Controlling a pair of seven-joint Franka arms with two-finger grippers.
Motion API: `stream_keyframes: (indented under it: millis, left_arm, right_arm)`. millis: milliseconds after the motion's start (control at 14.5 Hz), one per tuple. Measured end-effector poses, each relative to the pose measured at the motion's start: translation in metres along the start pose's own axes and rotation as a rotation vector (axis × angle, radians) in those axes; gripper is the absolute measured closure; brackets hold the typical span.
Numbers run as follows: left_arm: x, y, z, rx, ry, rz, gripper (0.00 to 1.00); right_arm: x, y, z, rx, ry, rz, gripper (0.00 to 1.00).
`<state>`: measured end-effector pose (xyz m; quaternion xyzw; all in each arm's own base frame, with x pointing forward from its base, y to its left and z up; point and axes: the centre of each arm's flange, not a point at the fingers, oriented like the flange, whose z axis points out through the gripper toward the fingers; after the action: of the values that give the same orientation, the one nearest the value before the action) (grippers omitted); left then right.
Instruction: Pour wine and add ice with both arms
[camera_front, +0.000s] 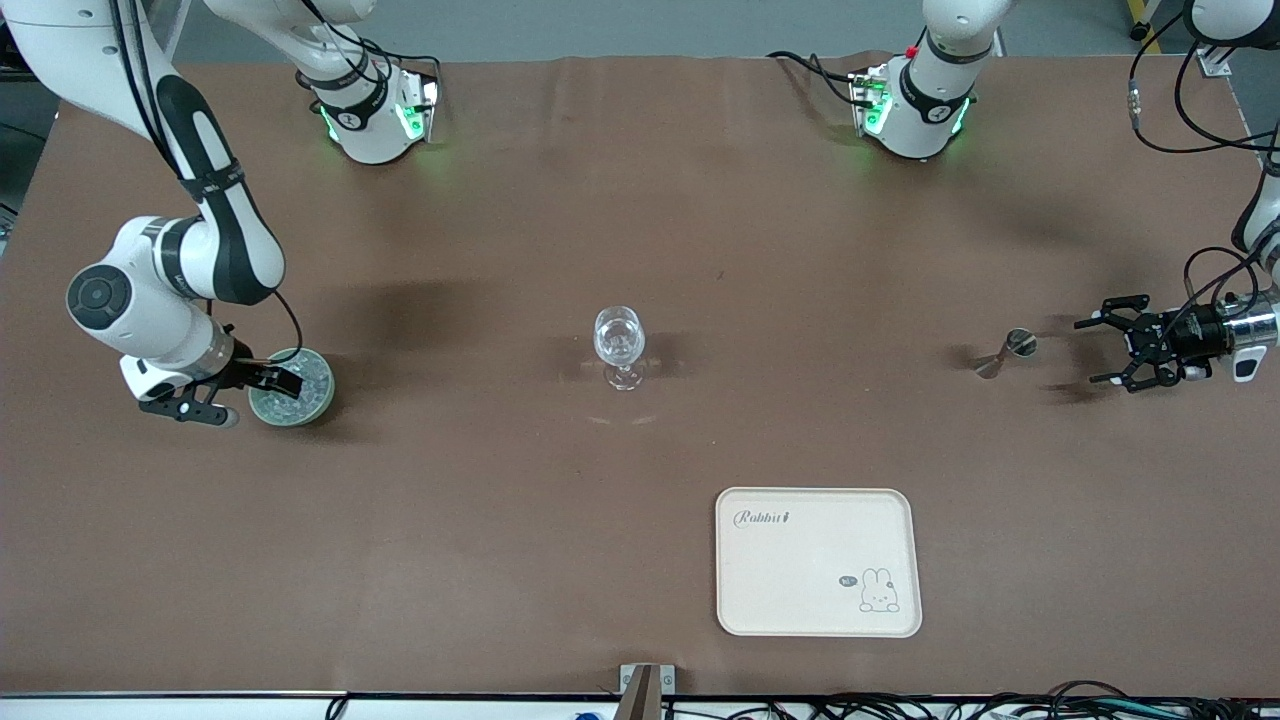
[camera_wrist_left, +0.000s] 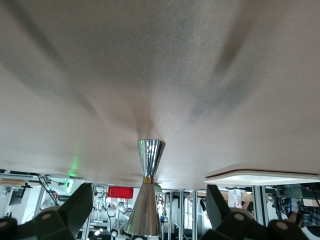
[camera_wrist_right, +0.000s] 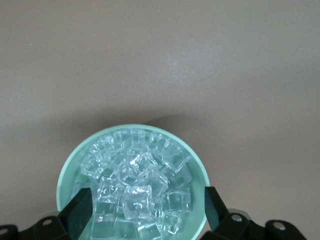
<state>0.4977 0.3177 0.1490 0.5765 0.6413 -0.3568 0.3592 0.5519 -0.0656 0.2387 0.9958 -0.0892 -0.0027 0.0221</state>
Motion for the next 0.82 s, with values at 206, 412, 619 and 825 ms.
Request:
stream_keyframes:
  millis: [206,412,619,825]
  left_arm:
    - [-0.004,0.004,0.004,-0.017,-0.021,-0.013,0.00]
    - [-0.016,0.016,0.022,-0.003,-0.037,0.004,0.00]
    - [-0.027,0.024,0.037,0.022,-0.055,0.024,0.00]
    - [-0.035,0.021,0.043,0.058,-0.114,0.125,0.00]
  right_arm:
    - [-0.005,-0.002,0.006,0.000,-0.012,-0.004,0.15]
    - [-0.007,-0.003,0.008,0.000,-0.017,-0.006,0.21]
    - [-0.007,-0.003,0.008,0.000,-0.017,-0.006,0.24]
    - [-0.007,-0.003,0.011,0.000,-0.018,-0.006,0.33]
